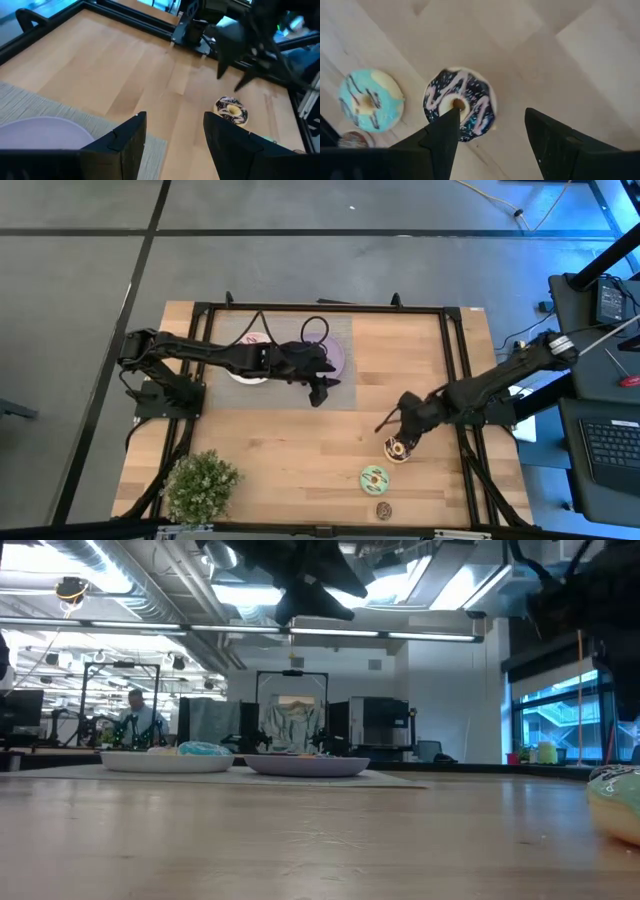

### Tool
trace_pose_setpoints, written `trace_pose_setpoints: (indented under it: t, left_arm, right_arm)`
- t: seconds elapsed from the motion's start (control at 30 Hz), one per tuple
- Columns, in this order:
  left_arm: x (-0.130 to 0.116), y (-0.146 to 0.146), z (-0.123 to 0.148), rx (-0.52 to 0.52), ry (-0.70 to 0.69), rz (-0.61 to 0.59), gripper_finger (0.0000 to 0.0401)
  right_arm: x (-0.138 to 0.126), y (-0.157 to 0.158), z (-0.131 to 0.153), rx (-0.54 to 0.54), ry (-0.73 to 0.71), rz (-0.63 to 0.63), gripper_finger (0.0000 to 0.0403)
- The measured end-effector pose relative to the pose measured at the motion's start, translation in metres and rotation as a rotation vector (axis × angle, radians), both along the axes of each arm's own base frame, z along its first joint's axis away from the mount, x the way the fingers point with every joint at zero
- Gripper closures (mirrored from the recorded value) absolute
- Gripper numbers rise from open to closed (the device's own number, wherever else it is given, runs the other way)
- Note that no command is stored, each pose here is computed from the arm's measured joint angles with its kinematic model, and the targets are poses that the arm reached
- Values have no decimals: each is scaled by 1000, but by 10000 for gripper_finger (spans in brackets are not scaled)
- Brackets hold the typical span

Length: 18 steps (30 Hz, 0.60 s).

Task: Pick & Place donuts
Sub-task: Put the large black donut on the white plate

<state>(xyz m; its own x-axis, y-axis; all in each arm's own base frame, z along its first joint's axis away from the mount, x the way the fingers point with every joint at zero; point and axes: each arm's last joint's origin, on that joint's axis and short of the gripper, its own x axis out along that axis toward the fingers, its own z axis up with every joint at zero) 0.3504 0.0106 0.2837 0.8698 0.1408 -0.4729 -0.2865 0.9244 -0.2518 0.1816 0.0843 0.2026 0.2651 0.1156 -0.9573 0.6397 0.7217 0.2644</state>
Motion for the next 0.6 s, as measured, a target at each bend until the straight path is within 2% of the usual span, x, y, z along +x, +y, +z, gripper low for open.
trace_pose_setpoints:
  t: [0.33,0.6]
  left_arm:
    - [0,-5,0,-22,-12,38,207]
    - [0,-15,0,-20,-4,10,207]
  right_arm:
    - [17,22,-45,-38,167,49,177]
    - [23,28,-54,-17,165,75,177]
